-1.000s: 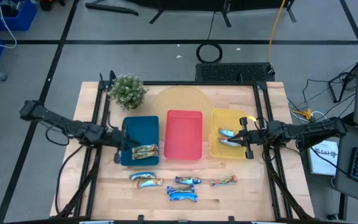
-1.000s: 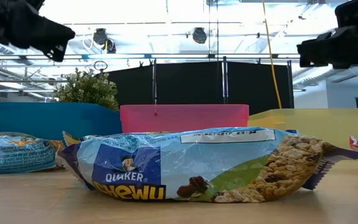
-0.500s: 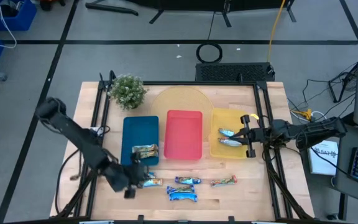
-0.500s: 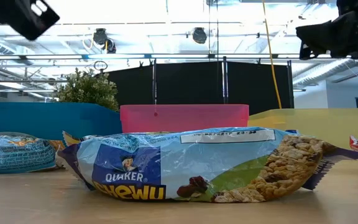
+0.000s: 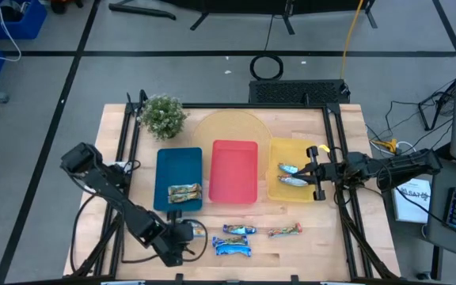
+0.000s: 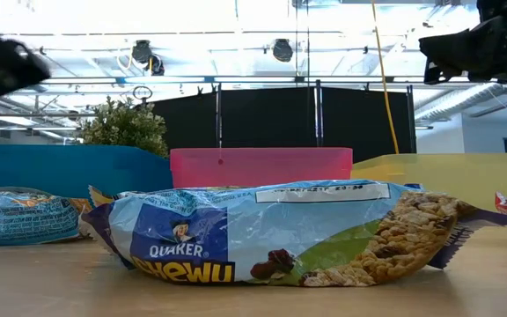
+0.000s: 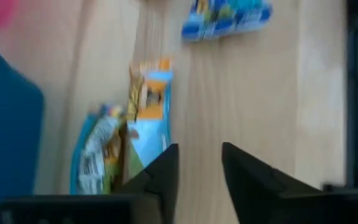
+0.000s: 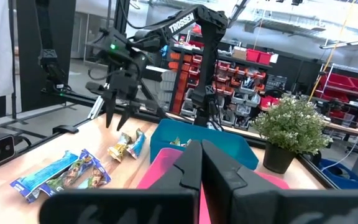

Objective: Pick and place Granola Bars by type
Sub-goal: Put the yellow granola bar into the blue bin

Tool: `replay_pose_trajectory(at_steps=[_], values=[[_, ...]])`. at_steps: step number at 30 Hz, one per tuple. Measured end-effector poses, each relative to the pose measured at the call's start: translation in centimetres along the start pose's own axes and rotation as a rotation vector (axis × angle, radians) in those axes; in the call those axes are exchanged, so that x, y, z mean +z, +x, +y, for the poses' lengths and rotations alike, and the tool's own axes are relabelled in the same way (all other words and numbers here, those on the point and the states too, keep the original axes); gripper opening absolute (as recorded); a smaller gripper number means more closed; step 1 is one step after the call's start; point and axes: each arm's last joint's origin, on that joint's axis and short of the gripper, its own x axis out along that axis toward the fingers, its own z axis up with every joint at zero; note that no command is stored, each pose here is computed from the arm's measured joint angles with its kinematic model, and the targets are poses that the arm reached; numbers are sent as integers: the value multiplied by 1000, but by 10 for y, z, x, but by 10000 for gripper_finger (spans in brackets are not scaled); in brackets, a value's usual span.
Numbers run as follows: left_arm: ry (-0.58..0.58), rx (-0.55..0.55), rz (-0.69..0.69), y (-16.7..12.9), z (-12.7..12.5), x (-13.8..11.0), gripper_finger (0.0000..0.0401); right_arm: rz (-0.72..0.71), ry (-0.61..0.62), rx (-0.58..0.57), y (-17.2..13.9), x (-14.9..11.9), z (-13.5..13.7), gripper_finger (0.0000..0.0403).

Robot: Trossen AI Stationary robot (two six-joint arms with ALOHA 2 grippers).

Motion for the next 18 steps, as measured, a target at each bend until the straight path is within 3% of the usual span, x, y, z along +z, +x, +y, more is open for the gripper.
replay_pose_trajectory(at_steps=[8,13,18], values=[[30,59,99,14,4,-9,231,0,-6,0,0,0,0,0],[25,100,129,15,8,-12,240,1,0,0,0,0,0,0],[21,10,151,7,3,-8,241,1,1,0,0,0,0,0]])
